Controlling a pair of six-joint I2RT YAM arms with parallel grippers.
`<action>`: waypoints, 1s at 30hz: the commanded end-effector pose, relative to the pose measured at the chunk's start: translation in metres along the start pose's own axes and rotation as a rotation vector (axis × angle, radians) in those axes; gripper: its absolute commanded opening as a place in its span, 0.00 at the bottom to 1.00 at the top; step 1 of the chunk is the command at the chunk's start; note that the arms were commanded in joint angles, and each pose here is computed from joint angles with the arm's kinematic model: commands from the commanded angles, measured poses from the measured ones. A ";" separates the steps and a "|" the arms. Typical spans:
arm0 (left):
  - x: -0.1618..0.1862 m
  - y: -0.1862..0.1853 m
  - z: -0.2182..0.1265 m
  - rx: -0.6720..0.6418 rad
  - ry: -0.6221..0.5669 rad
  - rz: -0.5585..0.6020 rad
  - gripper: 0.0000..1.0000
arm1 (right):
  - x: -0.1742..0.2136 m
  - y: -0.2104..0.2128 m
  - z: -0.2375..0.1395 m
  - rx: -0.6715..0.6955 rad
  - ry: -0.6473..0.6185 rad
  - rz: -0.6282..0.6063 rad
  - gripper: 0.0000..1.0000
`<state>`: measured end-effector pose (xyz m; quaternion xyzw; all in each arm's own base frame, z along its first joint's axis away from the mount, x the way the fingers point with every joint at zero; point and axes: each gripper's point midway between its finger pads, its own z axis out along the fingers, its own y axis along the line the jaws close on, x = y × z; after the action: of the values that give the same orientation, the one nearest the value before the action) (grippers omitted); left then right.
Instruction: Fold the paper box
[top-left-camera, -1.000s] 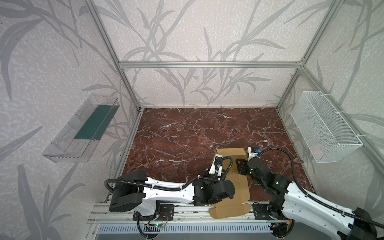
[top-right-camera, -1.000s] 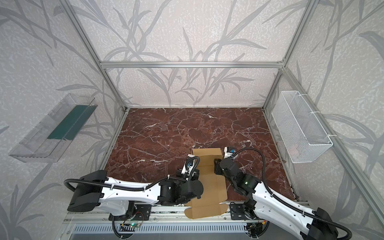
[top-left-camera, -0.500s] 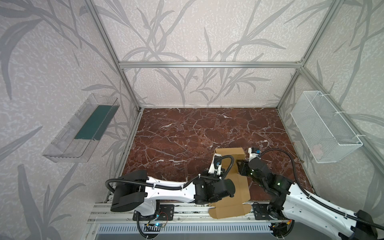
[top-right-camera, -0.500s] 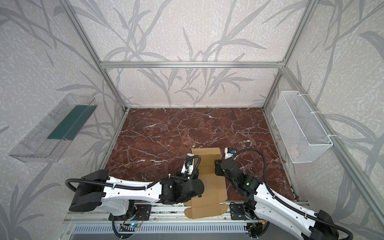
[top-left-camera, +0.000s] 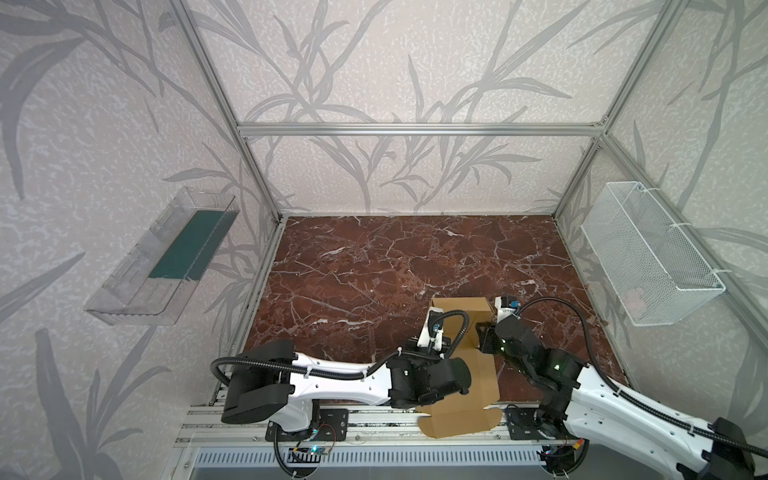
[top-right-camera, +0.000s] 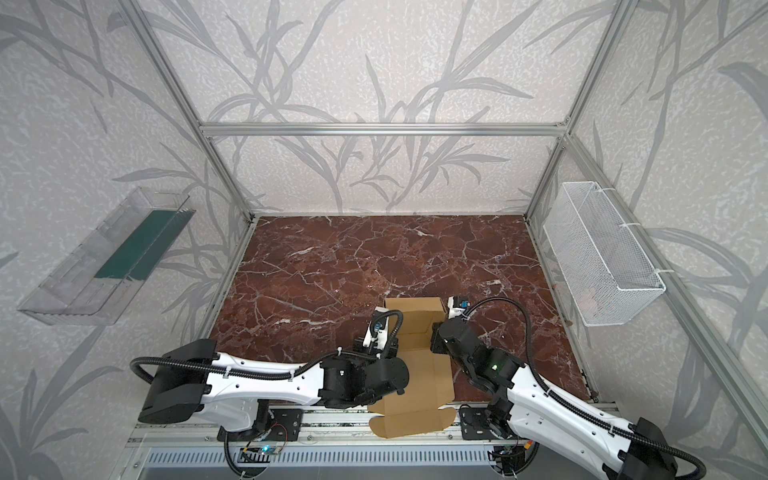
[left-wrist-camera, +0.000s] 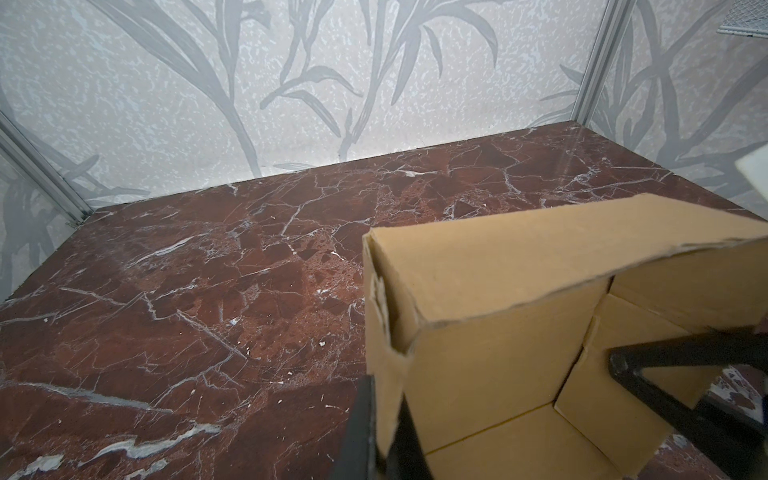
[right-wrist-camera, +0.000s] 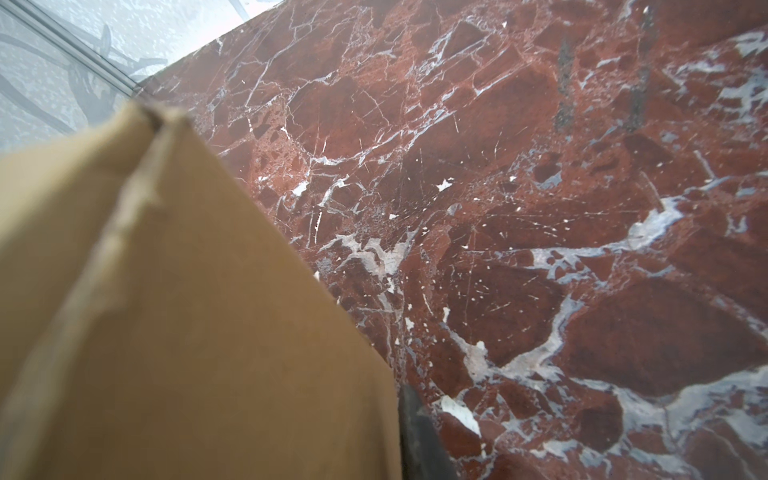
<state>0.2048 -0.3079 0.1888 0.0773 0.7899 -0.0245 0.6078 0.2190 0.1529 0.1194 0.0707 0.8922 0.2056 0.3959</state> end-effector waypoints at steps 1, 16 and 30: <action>-0.008 0.006 0.002 -0.053 -0.021 -0.026 0.00 | -0.003 -0.016 -0.003 0.096 -0.009 -0.001 0.17; -0.009 0.003 0.003 -0.052 -0.014 -0.027 0.00 | -0.007 -0.024 -0.003 0.182 -0.006 0.034 0.00; -0.007 0.003 0.003 -0.055 -0.010 -0.019 0.00 | -0.007 -0.022 -0.010 0.140 -0.009 0.017 0.32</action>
<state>0.2069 -0.3130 0.1881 0.0729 0.7946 -0.0231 0.6023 0.2196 0.1430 0.1258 0.0960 0.8997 0.1748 0.3883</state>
